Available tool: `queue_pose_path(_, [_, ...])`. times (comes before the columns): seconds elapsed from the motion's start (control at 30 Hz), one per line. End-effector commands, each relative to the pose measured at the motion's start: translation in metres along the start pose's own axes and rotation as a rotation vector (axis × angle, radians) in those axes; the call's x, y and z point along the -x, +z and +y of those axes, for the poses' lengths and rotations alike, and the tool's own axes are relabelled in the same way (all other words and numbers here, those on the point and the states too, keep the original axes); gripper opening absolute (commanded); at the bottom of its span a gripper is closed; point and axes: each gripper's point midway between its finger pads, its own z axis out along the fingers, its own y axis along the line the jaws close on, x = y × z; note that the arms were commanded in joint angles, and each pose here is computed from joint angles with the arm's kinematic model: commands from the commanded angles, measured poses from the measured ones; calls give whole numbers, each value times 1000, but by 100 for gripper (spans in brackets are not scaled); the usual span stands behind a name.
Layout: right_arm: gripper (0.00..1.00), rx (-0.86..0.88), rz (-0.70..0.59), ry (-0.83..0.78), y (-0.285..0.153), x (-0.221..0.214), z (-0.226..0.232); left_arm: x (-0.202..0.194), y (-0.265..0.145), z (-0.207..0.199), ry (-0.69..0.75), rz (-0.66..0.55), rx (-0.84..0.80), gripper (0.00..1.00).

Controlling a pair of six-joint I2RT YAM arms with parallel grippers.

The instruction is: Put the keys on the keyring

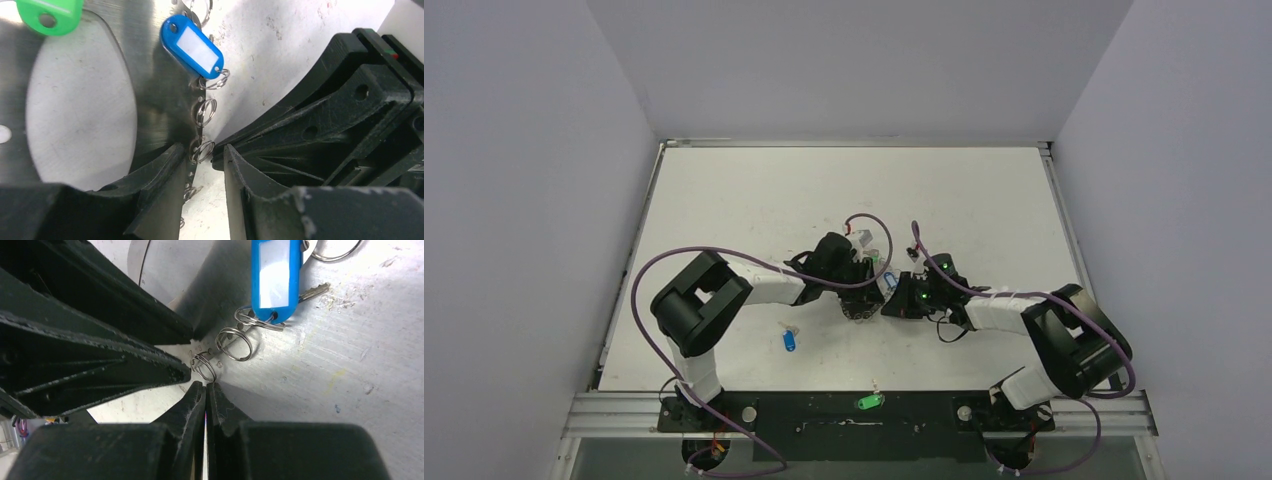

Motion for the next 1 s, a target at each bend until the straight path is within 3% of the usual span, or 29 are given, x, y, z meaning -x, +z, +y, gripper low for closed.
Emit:
queue_pose_path(0.0, [0,-118,26,-6,3,-10,-29,3,3,-19,31,-7,-65,30])
queue_pose_path(0.6, [0,-154,22,-44,-5,-8,-32,-3,3,-24,92,23,-88,7])
queue_pose_path(0.83, [0,-162,17,-57,-11,-6,-30,-4,4,-14,123,39,-39,7])
queue_pose_path(0.97, [0,-173,17,-64,-15,-5,-30,-5,8,-12,120,45,-35,17])
